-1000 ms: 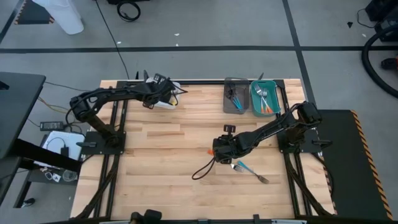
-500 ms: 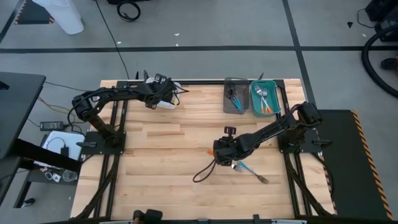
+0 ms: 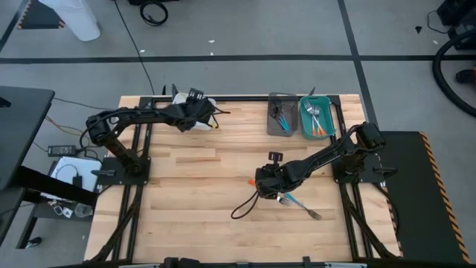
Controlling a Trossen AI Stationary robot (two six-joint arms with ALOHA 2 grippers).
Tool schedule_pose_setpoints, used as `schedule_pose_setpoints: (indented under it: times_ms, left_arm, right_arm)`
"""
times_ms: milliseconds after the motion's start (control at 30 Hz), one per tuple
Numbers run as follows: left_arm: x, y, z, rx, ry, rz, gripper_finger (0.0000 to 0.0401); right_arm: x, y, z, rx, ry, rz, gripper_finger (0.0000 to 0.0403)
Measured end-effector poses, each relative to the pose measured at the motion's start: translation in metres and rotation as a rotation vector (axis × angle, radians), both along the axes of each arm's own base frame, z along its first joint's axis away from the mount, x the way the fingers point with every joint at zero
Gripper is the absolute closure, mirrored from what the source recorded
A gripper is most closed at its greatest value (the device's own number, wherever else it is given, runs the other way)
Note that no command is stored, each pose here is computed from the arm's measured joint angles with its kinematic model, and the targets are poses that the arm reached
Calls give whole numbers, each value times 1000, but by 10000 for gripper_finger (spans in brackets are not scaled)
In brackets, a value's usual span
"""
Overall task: Sort silverware by color (type)
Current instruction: Put the orange fork into the green bin
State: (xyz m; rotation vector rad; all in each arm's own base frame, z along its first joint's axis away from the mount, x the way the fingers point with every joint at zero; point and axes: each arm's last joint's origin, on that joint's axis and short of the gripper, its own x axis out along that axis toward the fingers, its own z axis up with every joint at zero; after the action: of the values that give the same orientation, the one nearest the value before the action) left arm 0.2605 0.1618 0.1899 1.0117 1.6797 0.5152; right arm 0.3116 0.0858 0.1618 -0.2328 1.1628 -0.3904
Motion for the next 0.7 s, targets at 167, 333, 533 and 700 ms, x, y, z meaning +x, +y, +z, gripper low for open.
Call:
schedule_pose_setpoints:
  times_ms: [167, 333, 533, 700]
  left_arm:
    - [10, -13, 14, 65, -84, -41, 287]
    - [18, -29, 32, 120, -207, -95, 297]
    - [27, -51, 39, 66, -315, -187, 299]
    - [34, -71, 36, -53, -408, -264, 299]
  right_arm:
    - [-2, -1, 0, -9, 14, -4, 325]
    - [-4, -2, -1, -18, 38, -14, 325]
    - [-8, -2, -1, -27, 74, -29, 325]
    - [-12, -3, -2, -36, 107, -44, 325]
